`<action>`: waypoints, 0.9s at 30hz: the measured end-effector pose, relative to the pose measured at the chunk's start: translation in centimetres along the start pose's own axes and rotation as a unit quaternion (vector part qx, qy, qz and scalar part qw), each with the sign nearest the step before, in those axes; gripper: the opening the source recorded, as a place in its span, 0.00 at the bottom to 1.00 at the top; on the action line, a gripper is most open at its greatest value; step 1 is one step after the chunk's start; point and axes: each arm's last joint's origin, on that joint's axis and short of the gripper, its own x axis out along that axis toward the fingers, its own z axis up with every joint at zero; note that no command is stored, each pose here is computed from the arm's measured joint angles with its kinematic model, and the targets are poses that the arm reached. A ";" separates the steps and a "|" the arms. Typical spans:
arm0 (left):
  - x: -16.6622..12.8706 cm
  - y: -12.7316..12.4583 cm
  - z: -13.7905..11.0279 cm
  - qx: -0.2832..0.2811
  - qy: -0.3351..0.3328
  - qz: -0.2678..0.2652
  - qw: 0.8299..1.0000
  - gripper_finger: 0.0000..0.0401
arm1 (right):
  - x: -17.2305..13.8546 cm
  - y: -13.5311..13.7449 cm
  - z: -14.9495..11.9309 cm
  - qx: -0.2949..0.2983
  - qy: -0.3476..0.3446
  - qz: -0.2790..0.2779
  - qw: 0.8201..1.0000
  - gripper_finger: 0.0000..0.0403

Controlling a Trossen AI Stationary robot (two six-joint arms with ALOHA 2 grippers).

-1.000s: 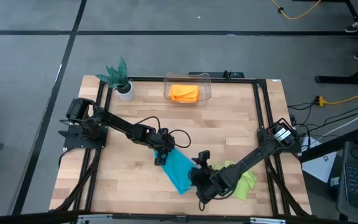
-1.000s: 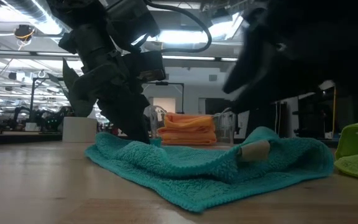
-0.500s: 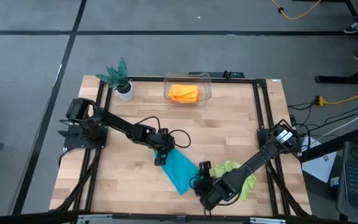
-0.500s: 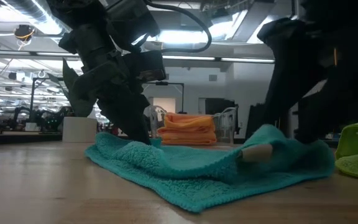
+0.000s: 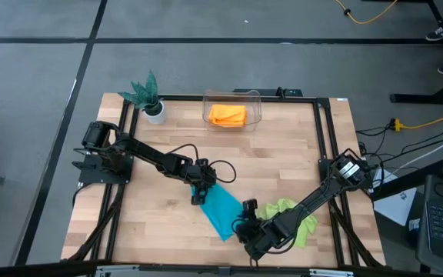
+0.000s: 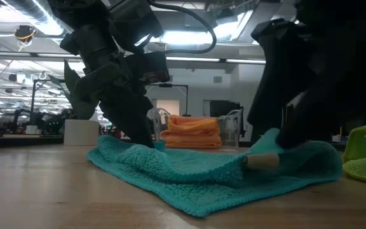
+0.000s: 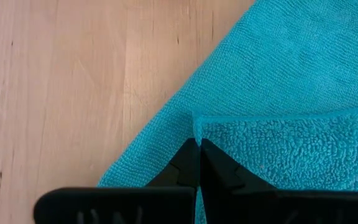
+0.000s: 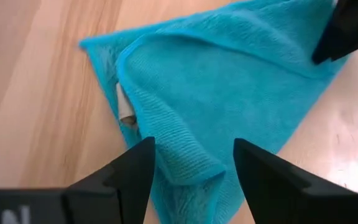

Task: Fold microfiber towels
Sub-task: Fold the blue microfiber towel

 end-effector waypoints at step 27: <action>0.0 0.0 0.0 0.000 0.000 0.000 1.000 0.00 | 1.6 -0.6 -0.6 -0.027 -0.002 0.034 0.999 0.54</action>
